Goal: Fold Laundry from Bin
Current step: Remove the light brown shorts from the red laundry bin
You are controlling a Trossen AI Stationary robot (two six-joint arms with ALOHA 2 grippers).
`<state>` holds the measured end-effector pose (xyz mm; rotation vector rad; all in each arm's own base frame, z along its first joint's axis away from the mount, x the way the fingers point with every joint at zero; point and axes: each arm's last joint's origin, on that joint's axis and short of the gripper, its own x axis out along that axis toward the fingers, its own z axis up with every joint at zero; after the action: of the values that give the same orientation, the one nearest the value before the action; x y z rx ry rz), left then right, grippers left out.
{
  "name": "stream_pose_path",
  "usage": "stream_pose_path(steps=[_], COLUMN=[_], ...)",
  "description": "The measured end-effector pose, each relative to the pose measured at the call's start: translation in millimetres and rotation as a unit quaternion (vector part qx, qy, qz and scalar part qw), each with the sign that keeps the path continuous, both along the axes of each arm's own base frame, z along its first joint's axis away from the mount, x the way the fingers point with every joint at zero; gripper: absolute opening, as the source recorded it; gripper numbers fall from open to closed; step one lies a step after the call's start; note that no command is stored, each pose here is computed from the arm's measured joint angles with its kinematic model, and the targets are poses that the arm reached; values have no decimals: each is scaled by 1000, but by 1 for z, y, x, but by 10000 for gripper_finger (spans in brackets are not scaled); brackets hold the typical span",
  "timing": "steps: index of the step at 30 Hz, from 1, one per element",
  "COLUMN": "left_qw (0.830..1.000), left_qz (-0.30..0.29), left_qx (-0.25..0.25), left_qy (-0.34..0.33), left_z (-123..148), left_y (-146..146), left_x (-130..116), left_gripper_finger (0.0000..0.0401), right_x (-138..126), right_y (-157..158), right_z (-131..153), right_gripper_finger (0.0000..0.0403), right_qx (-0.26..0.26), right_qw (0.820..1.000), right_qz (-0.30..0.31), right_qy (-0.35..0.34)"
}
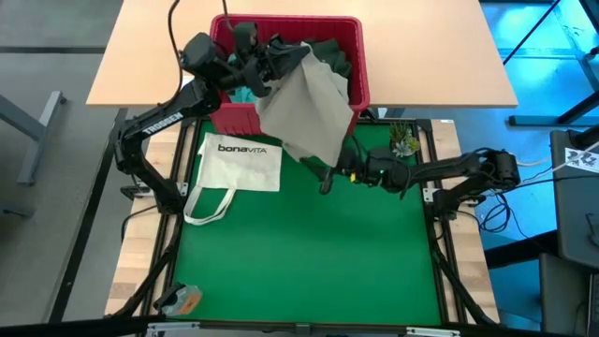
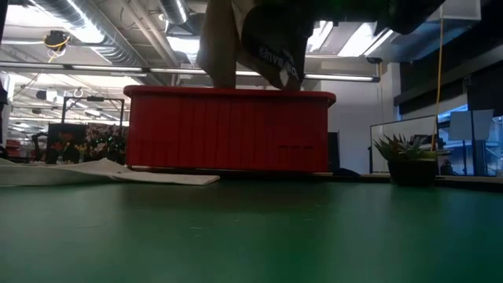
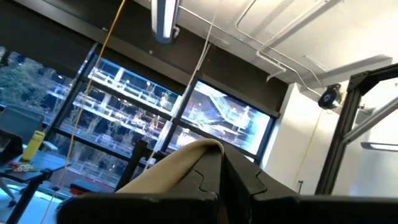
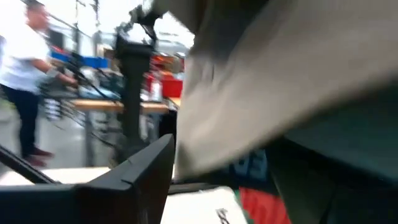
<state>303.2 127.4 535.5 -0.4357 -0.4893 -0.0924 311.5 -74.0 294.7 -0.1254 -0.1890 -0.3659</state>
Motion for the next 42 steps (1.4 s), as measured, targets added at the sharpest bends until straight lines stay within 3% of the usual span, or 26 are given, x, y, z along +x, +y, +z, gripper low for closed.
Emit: stream_pose_path(steps=[3, 8, 11, 18, 29, 36, 42], left_qw=[1000, 1000, 1000, 996, 969, 926, 880], left_qz=[-3, -11, -25, -66, -153, -158, -93], left_qx=[3, 5, 12, 11, -23, -65, -59], left_qy=[0, 2, 8, 60, 191, 337, 462], left_z=[0, 0, -1, -9, -34, -68, -95], left_y=[-3, -6, -7, -8, -7, -8, -20], left_x=[1, 2, 3, 7, 11, 10, 6], left_gripper_finger=[0, 0, 0, 0, 0, 0, 0], right_x=[2, 4, 5, -1, -59, -99, -119], right_y=[1, 2, 1, 3, 14, 22, 27], right_z=[5, 6, 2, 0, 24, 25, 13], right_gripper_finger=[252, 225, 175, 15, 10, 7, 5], right_qx=[7, 14, 19, 12, 21, 42, 66], right_qw=[999, 998, 998, 995, 977, 953, 920], right_qz=[49, 58, 56, 53, 17, 2, 14], right_qy=[-6, 10, 31, 86, 210, 300, 385])
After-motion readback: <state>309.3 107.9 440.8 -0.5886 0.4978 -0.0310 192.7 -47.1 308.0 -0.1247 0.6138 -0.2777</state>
